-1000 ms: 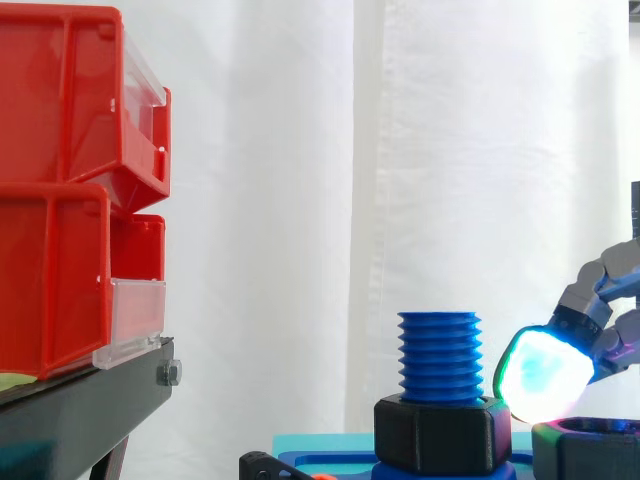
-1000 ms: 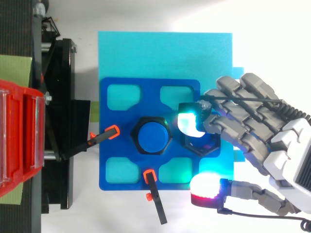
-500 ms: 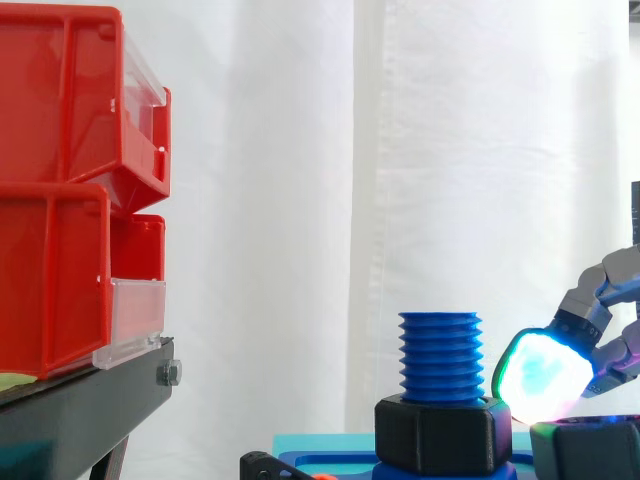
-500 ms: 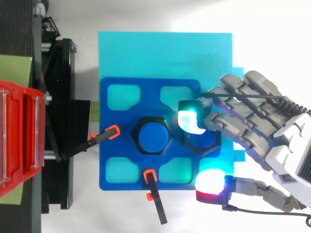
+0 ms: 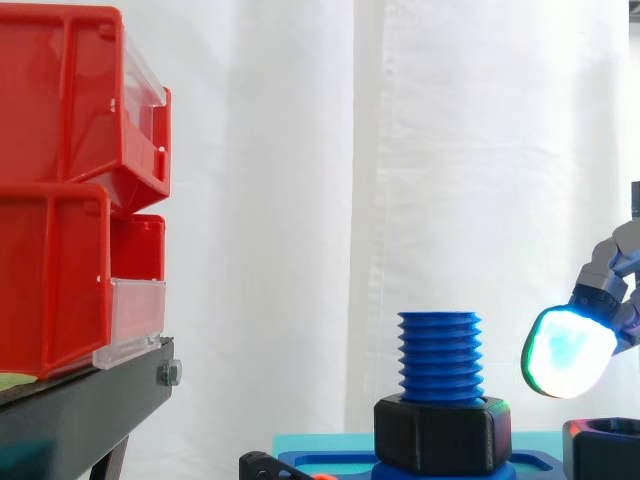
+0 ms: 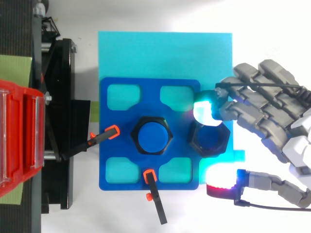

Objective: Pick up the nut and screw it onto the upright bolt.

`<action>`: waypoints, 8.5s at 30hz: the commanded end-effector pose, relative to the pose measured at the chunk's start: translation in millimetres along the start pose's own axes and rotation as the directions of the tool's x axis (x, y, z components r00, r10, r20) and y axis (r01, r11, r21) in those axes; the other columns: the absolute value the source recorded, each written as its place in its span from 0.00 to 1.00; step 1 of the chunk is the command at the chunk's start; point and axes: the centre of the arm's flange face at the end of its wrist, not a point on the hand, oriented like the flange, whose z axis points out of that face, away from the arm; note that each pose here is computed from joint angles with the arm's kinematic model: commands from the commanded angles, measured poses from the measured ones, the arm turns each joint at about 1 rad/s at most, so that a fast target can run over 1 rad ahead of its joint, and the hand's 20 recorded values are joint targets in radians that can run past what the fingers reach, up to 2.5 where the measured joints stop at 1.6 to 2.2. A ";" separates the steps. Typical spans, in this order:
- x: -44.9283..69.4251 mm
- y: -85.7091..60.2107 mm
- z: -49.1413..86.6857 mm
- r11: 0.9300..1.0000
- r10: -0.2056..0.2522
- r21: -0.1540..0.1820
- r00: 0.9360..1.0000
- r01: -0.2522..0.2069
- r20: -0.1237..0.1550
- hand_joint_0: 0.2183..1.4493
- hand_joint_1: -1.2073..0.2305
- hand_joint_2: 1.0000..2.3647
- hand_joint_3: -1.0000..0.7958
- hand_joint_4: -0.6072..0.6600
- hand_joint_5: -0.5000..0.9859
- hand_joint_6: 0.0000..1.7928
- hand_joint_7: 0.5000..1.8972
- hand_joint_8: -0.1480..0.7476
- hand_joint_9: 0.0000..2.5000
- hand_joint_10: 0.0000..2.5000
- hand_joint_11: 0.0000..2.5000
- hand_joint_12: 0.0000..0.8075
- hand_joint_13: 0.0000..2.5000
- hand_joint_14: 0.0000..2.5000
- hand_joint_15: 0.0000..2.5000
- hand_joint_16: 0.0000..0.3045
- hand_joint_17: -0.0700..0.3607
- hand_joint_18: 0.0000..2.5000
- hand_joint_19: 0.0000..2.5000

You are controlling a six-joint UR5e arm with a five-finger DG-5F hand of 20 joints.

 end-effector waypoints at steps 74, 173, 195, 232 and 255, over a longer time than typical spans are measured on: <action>-1.4 -16.2 4.7 1.000 -0.022 0.001 0.999 0.023 -0.044 0.08 0.33 0.00 0.28 0.63 0.13 0.28 0.14 0.52 0.01 0.00 0.01 0.58 0.00 0.00 0.00 0.24 0.55 0.00 0.01; 25.1 -20.5 13.0 0.999 -0.009 -0.037 0.999 0.008 -0.050 0.28 0.30 0.00 0.28 0.68 0.21 0.28 0.45 0.50 0.27 0.00 0.12 0.43 0.19 0.00 0.00 0.14 0.38 0.17 0.00; -27.9 -3.0 15.5 0.998 0.019 -0.063 0.999 -0.022 -0.043 0.31 0.32 0.00 0.28 0.68 0.22 0.28 0.47 0.50 0.33 0.01 0.18 0.37 0.25 0.00 0.00 0.10 0.32 0.20 0.00; -83.2 20.5 77.2 0.969 -0.007 -0.246 0.998 0.021 0.058 0.30 0.33 0.00 0.28 0.68 0.22 0.28 0.47 0.50 0.32 0.00 0.17 0.37 0.25 0.00 0.00 0.10 0.32 0.20 0.00; -57.8 5.9 98.3 0.969 0.014 -0.249 0.999 -0.003 0.041 0.30 0.33 0.00 0.28 0.68 0.22 0.28 0.47 0.50 0.32 0.01 0.17 0.37 0.25 0.00 0.00 0.10 0.32 0.20 0.00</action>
